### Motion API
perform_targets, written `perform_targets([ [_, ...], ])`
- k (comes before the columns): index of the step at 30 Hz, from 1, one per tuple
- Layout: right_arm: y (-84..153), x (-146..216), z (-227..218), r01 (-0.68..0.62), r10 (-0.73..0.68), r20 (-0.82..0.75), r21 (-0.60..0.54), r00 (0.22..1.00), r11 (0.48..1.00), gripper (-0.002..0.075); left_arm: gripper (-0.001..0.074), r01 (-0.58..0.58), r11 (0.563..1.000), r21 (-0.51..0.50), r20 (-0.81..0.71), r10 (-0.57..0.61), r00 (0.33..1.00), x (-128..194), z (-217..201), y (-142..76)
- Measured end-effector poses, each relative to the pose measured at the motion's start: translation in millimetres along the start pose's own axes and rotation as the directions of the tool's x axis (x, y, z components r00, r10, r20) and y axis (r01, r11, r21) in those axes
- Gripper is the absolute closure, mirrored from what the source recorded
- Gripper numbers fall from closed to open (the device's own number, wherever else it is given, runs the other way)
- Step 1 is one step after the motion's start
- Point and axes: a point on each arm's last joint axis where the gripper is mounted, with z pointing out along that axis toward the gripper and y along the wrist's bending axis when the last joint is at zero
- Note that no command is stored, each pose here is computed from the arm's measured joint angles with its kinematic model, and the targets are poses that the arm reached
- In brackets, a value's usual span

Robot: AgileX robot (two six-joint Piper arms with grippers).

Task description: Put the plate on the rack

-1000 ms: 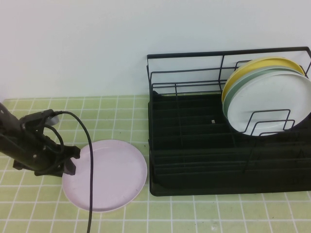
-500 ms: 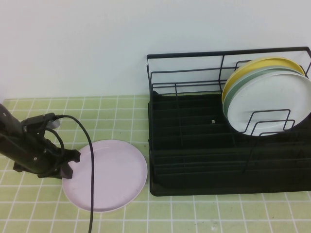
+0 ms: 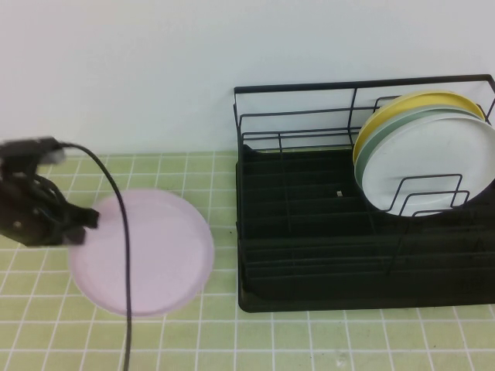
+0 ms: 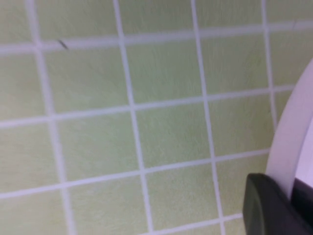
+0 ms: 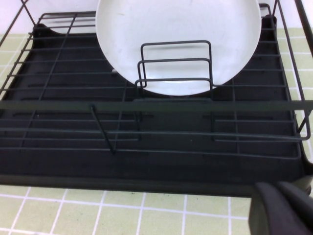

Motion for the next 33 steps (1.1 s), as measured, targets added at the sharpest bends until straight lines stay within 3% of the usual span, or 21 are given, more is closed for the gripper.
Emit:
perform_targets([
  [8, 0.3, -3.6, -0.4, -0.006, 0.006, 0.041, -0.003, 0.999, 1.0, 0.0727, 0.0735, -0.07, 0.996, -0.051, 0.226, 0.079, 0.971, -9.2, -79.6, -14.6],
  [11, 2.9, -4.8, -0.5, 0.025, -0.023, 0.055, -0.03, 0.998, 0.999, 0.0727, 0.0734, -0.075, 0.997, -0.008, 0.425, 0.071, 0.902, -13.1, -123.9, -32.0],
  [14, 8.7, -5.4, -0.9, 0.039, -0.033, 0.063, -0.092, 0.997, 0.995, 0.0727, 0.0734, -0.099, 0.994, 0.035, 0.476, 0.071, 0.877, -13.1, -136.7, -39.9],
  [17, 21.1, -9.5, -5.3, 0.097, -0.083, 0.071, -0.219, 0.994, 0.971, 0.0727, 0.0735, -0.166, 0.979, 0.12, 0.57, 0.068, 0.819, -12.9, -156.7, -60.6],
  [20, 39.0, -26.6, -17.4, 0.166, -0.105, 0.175, -0.388, 0.979, 0.907, 0.0727, 0.0734, -0.258, 0.941, 0.22, 0.629, 0.066, 0.775, -12.9, -163.7, -89.2],
  [23, 49.9, -49.8, -31.6, 0.143, 0.021, 0.31, -0.497, 0.95, 0.856, 0.0727, 0.0734, -0.358, 0.891, 0.28, 0.668, 0.087, 0.739, -10.1, -164.2, -118.8],
  [26, 51.5, -66.9, -40.8, 0.127, 0.106, 0.396, -0.52, 0.912, 0.845, 0.072, 0.0734, -0.406, 0.858, 0.314, 0.698, 0.081, 0.711, -6.7, -165.7, -144.4],
  [29, 52.5, -74.5, -45.9, 0.187, 0.069, 0.45, -0.498, 0.89, 0.847, 0.0645, 0.0734, -0.414, 0.843, 0.344, 0.722, 0.045, 0.69, -3.2, -168.0, -165.9],
  [33, 52.7, -79.0, -48.8, 0.138, 0.142, 0.453, -0.53, 0.88, 0.837, 0.0436, 0.0734, -0.46, 0.827, 0.324, 0.758, 0.064, 0.649, 3.8, -170.5, -189.5],
])
